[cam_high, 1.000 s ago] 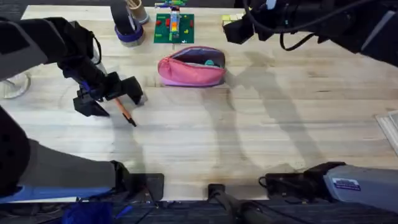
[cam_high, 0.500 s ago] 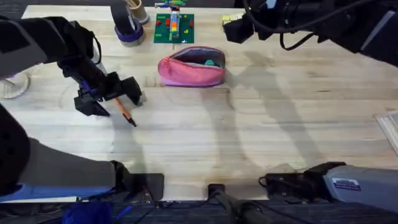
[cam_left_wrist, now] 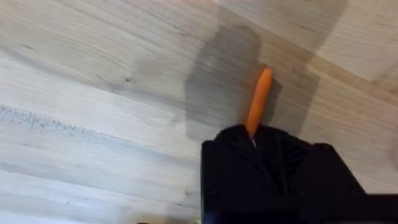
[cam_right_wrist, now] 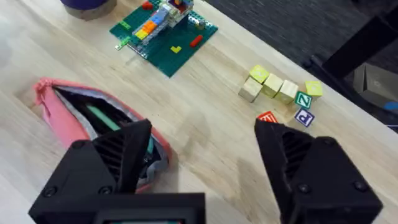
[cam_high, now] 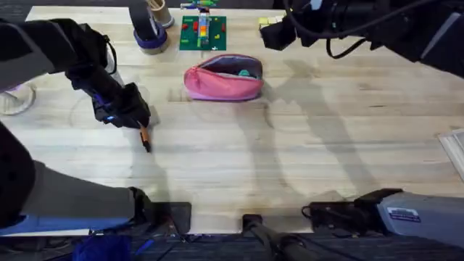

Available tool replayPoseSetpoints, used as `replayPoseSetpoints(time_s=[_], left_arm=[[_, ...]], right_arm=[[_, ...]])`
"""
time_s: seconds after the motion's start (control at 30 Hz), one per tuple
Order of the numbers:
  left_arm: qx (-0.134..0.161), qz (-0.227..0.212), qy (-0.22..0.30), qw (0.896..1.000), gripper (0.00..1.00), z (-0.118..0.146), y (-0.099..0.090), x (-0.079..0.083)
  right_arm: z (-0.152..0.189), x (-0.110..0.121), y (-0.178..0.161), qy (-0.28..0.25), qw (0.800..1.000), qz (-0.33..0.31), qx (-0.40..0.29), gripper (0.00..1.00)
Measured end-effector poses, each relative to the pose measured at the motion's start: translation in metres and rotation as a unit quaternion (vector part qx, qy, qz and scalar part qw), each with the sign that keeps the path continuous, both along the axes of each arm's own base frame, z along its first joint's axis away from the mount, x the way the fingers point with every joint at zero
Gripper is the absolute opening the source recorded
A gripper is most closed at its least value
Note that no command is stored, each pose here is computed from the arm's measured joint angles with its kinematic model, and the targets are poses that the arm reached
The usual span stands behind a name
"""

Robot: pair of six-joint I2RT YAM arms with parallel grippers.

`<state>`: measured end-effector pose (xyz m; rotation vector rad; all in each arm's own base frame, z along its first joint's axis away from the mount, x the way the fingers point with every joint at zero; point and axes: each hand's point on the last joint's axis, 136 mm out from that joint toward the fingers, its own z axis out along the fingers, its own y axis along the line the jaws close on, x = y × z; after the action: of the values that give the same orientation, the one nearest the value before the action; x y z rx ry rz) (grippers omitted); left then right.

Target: Unzip the bag, pick up the pens from the table one at a time and place them inside, then zip the bag closed.

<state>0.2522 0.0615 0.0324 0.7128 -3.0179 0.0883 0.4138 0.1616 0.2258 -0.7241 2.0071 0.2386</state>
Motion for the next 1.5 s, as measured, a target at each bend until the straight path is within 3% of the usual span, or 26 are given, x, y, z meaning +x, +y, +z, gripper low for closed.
replayPoseSetpoints(time_s=[0.17, 0.37, 0.53, 0.7, 0.8, 0.83, 1.03, 1.13, 1.27, 1.37, 1.43, 1.5], left_arm=[[-0.001, 0.000, 0.004, 1.000, 0.042, 0.001, 0.000, -0.001], [-0.003, 0.010, 0.012, 1.000, 0.042, 0.002, 0.001, 0.005], [0.002, 0.013, -0.021, 1.000, 0.042, 0.021, 0.006, 0.034], [0.013, -0.012, -0.069, 0.997, 0.043, 0.052, 0.001, 0.067], [0.016, -0.043, -0.098, 0.994, 0.042, 0.069, -0.009, 0.085], [0.009, -0.085, -0.125, 0.988, 0.042, 0.087, -0.026, 0.100], [-0.019, -0.178, -0.184, 0.967, 0.042, 0.124, -0.069, 0.126], [-0.040, -0.235, -0.230, 0.944, 0.042, 0.149, -0.095, 0.141], [-0.077, -0.339, -0.291, 0.892, 0.042, 0.180, -0.136, 0.152], [-0.109, -0.428, -0.331, 0.834, 0.043, 0.196, -0.168, 0.151], [-0.130, -0.487, -0.350, 0.789, 0.042, 0.202, -0.189, 0.144], [-0.144, -0.546, -0.370, 0.738, 0.043, 0.207, -0.208, 0.137]], right_arm=[[0.009, -0.003, -0.001, -0.009, 1.000, 0.000, 0.003, 0.997], [0.042, -0.027, -0.008, -0.032, 0.999, 0.000, 0.009, 0.997], [0.037, -0.052, -0.015, 0.005, 1.000, 0.000, 0.000, 0.997], [0.037, -0.077, -0.022, 0.033, 0.999, -0.003, -0.001, 0.996], [0.041, -0.091, -0.026, 0.039, 0.999, -0.004, -0.002, 0.997], [0.045, -0.099, -0.028, 0.039, 0.999, -0.003, 0.000, 0.996], [0.037, -0.108, -0.030, 0.063, 0.998, -0.002, -0.006, 0.996], [0.029, -0.115, -0.032, 0.084, 0.996, -0.002, -0.012, 0.997], [0.022, -0.121, -0.033, 0.103, 0.995, -0.001, -0.016, 0.997], [0.022, -0.122, -0.033, 0.104, 0.994, -0.001, -0.017, 0.997], [0.022, -0.122, -0.033, 0.104, 0.994, -0.001, -0.017, 0.998], [0.022, -0.122, -0.033, 0.104, 0.994, -0.001, -0.017, 0.997]])
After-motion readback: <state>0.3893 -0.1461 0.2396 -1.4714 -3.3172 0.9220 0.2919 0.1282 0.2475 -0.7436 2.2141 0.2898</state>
